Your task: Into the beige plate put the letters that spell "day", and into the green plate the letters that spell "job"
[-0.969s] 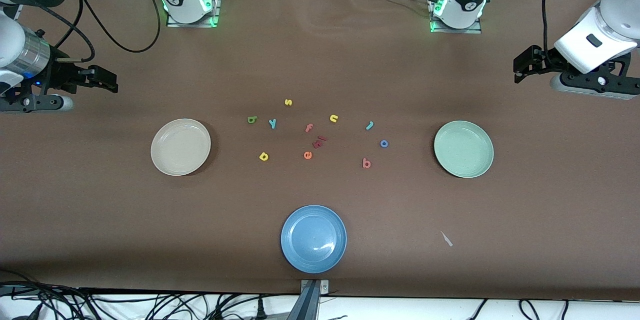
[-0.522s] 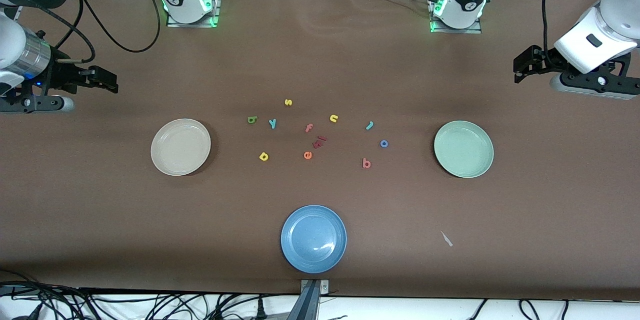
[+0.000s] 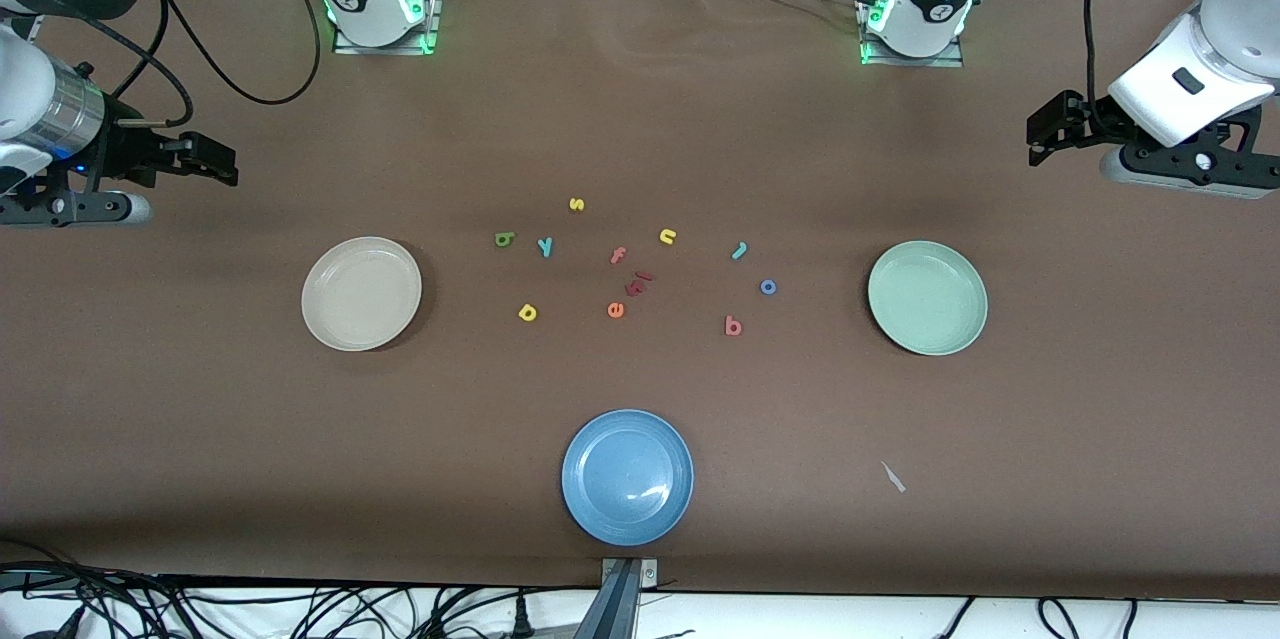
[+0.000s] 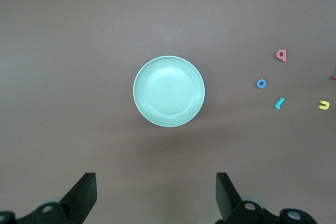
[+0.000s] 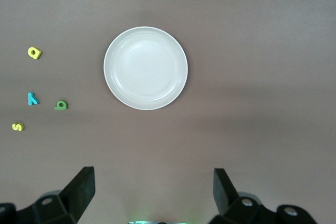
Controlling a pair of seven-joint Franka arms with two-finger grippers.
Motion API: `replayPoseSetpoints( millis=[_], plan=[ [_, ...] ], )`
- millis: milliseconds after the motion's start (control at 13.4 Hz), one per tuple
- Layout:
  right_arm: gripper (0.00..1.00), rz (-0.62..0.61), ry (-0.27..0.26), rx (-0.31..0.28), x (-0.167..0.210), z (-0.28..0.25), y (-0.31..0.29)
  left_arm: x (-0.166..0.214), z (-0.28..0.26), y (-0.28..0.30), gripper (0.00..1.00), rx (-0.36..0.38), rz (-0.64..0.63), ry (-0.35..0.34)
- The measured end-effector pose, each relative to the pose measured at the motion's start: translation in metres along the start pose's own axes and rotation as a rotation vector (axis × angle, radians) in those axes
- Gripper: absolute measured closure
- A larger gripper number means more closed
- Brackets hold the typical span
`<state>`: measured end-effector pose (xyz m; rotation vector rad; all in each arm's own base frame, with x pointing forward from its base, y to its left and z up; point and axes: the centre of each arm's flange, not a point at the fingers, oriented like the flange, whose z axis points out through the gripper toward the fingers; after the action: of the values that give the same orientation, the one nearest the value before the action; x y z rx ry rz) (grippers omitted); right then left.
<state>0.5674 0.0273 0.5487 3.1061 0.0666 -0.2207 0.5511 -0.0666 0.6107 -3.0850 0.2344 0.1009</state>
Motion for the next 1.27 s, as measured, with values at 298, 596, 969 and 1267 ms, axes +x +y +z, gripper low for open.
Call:
replayPoseSetpoints(
  millis=[298, 596, 969, 1267],
  plan=[
    [0.0, 0.0, 0.0, 0.0, 0.0, 0.0, 0.0, 0.0, 0.0, 0.0, 0.0, 0.0, 0.0, 0.0],
    [0.0, 0.0, 0.0, 0.0, 0.0, 0.0, 0.0, 0.0, 0.0, 0.0002, 0.0, -0.002, -0.004, 0.0],
    [0.0, 0.0, 0.0, 0.0, 0.0, 0.0001, 0.0, 0.0, 0.0, 0.0018, 0.0, -0.043, -0.083, -0.001],
    [0.0, 0.0, 0.0, 0.0, 0.0, 0.0001, 0.0001, 0.0, 0.0001, 0.0, 0.0, -0.043, -0.088, -0.001]
  ],
)
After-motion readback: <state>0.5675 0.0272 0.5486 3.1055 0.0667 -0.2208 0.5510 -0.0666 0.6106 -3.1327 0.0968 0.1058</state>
